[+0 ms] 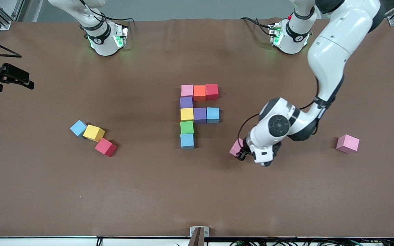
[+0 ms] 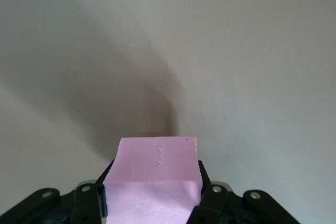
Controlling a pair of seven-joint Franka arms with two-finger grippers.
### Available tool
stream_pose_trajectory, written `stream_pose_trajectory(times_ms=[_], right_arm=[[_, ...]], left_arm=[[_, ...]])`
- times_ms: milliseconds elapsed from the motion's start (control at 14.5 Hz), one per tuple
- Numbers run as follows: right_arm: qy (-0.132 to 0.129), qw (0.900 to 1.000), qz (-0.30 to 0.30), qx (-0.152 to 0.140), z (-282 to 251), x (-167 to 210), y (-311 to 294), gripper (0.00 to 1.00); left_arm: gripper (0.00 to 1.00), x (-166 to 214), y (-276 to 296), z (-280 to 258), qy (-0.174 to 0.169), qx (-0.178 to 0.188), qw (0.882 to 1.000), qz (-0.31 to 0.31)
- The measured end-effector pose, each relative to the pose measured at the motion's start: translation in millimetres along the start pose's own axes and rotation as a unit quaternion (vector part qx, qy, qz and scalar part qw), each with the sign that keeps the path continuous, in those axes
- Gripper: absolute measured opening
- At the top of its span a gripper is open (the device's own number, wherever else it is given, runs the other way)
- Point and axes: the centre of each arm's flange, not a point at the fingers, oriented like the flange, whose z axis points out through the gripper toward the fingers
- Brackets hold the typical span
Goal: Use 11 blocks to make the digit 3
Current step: 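Place the pink cube beside the bottom blue cube with the left gripper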
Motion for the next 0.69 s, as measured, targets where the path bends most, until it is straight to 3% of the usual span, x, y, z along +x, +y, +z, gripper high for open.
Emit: stream_pose_trajectory(times_ms=[482, 688], right_arm=[[0.012, 1.0, 0.009, -0.015, -11, -8, 6, 1.0], [0.017, 1.0, 0.013, -0.015, -17, -12, 9, 1.0]], left_arm=[[0.59, -80, 12, 29, 0.012, 0.005, 0.989, -0.147], [0.59, -103, 16, 34, 0.019, -0.001, 0.975, -0.222]])
